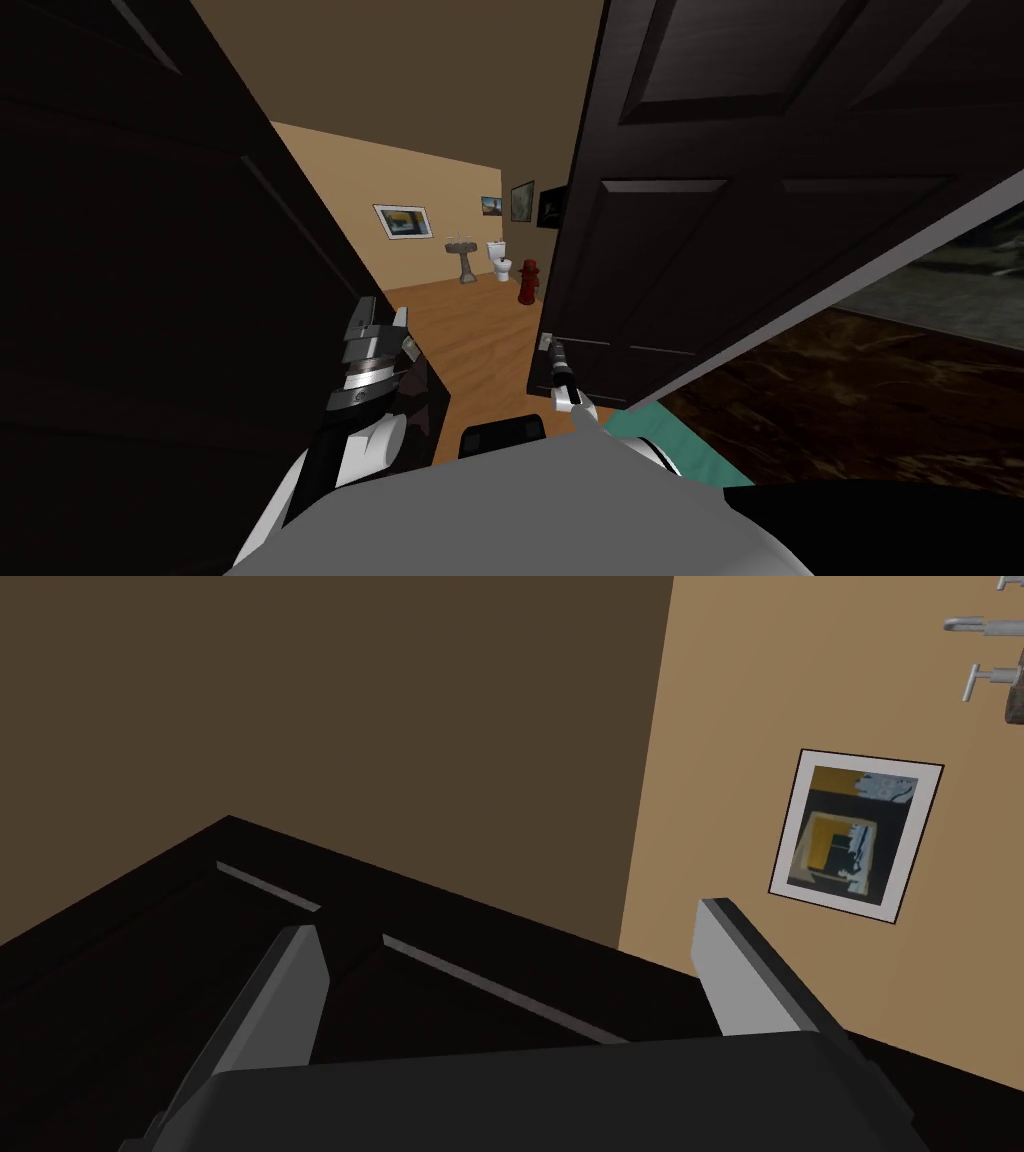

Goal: Push the door open

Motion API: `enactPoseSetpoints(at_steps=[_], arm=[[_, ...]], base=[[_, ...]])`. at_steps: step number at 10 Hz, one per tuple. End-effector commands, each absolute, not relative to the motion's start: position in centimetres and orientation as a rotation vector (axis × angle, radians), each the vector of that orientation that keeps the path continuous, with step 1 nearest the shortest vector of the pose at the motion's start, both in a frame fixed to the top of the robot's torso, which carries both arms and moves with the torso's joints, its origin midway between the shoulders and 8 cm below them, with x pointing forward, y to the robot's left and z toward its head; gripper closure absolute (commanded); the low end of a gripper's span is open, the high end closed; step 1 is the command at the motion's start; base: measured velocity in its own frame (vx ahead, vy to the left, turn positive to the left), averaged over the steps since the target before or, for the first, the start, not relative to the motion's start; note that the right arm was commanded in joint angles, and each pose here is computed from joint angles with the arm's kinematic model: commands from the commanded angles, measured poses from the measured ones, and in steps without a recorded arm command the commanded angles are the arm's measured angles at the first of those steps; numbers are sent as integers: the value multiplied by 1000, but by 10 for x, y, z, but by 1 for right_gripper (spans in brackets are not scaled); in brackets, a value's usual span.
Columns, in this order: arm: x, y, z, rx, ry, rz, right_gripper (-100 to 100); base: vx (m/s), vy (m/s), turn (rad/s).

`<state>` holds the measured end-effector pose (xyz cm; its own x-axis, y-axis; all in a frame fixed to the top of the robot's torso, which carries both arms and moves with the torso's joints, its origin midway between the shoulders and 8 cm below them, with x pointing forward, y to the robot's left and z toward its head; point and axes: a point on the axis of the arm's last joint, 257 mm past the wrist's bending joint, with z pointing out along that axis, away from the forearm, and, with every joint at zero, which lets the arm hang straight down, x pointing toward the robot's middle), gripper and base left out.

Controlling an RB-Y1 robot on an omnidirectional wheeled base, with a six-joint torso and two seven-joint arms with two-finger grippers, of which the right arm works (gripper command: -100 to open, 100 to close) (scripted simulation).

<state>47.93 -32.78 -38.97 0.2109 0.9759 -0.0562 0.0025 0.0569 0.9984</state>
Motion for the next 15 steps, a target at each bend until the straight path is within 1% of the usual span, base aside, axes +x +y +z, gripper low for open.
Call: enactPoseSetpoints(at_steps=[1, 2, 5, 8, 9, 11, 12, 15], arm=[[481, -338, -383, 1243, 1052, 1002, 100], [482, -333, -385, 1244, 1067, 997, -100], [485, -316, -386, 1251, 1066, 1005, -100], [487, -280, -390, 1285, 1059, 1040, -100], [487, -280, -390, 1285, 1059, 1040, -100], [487, -280, -390, 1286, 1060, 1039, -100], [486, -298, -387, 1264, 1061, 1015, -100], [484, -308, -386, 1252, 1060, 1000, -100]], base=[[142, -17, -44], [-51, -4, -146], [-192, 8, -102], [-181, 69, -77], [-81, 88, -23], [-10, 30, 5], [105, -15, 24], [198, -32, 23]])
